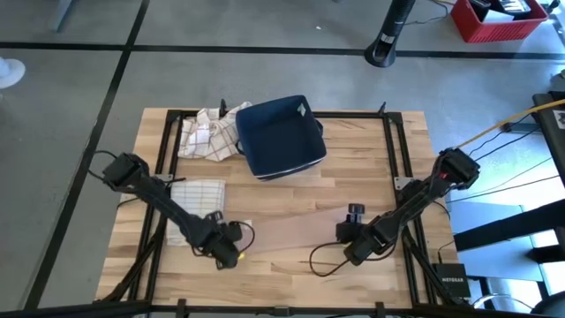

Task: Fold towel
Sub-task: Fold the pink towel on the table

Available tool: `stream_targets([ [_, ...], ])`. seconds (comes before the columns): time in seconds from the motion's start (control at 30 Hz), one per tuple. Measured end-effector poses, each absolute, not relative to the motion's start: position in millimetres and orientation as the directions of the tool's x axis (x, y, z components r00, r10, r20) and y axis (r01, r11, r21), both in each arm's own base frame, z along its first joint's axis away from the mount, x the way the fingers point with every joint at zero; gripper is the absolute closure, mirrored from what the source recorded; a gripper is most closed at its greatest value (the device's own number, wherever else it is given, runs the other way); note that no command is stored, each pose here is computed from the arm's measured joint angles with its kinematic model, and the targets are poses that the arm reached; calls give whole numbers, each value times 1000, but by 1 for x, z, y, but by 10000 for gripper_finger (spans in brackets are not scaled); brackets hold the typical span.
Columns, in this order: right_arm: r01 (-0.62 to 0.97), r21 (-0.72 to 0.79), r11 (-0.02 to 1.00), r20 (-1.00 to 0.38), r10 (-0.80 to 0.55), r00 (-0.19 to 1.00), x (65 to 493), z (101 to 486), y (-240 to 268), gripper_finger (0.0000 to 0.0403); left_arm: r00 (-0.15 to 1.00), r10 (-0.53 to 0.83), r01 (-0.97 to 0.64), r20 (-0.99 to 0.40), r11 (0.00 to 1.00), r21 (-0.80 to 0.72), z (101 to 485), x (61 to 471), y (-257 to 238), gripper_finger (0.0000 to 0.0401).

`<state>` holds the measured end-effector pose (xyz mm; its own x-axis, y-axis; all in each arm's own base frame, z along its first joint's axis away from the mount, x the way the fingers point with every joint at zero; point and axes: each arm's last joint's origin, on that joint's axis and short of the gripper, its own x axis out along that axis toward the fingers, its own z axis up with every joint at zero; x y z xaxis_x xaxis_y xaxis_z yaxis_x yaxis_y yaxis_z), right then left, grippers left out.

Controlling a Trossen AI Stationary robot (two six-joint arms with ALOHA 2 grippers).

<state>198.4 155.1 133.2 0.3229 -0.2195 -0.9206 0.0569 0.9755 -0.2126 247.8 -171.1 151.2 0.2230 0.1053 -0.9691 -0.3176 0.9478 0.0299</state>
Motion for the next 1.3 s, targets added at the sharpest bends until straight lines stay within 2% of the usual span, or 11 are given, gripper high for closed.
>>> stream_targets([
  [0.07,60,-194,979,-921,-202,332,196,141,153,199,183,148,-332,-972,940,81,152,247,-161,242],
  [0.17,68,-156,985,-902,-170,398,197,154,153,199,161,138,-336,-977,939,77,158,246,-155,242],
  [0.27,65,-138,988,-843,-152,515,205,160,158,199,230,71,-322,-971,947,-7,169,246,-162,242],
  [0.4,30,-140,990,-714,-122,690,225,163,171,199,409,-75,-293,-909,933,-210,182,252,-186,242],
  [0.5,14,-178,984,-624,-124,772,240,160,177,199,450,-129,-313,-884,904,-292,180,250,-201,242],
  [0.6,22,-190,982,-593,-133,794,255,149,177,199,444,-139,-412,-885,846,-339,171,249,-211,242],
  [0.73,79,-182,980,-583,-172,794,272,130,168,199,446,-99,-569,-889,736,-367,155,254,-214,242],
  [1.0,186,-133,974,-613,-228,756,284,111,153,199,455,109,-751,-884,580,-315,134,261,-203,242],
  [1.1,178,-133,975,-623,-222,750,283,110,153,199,435,218,-791,-874,557,-255,132,259,-194,242],
  [1.3,137,-129,982,-665,-188,723,281,106,154,199,308,347,-816,-886,575,-59,129,248,-179,242],
])
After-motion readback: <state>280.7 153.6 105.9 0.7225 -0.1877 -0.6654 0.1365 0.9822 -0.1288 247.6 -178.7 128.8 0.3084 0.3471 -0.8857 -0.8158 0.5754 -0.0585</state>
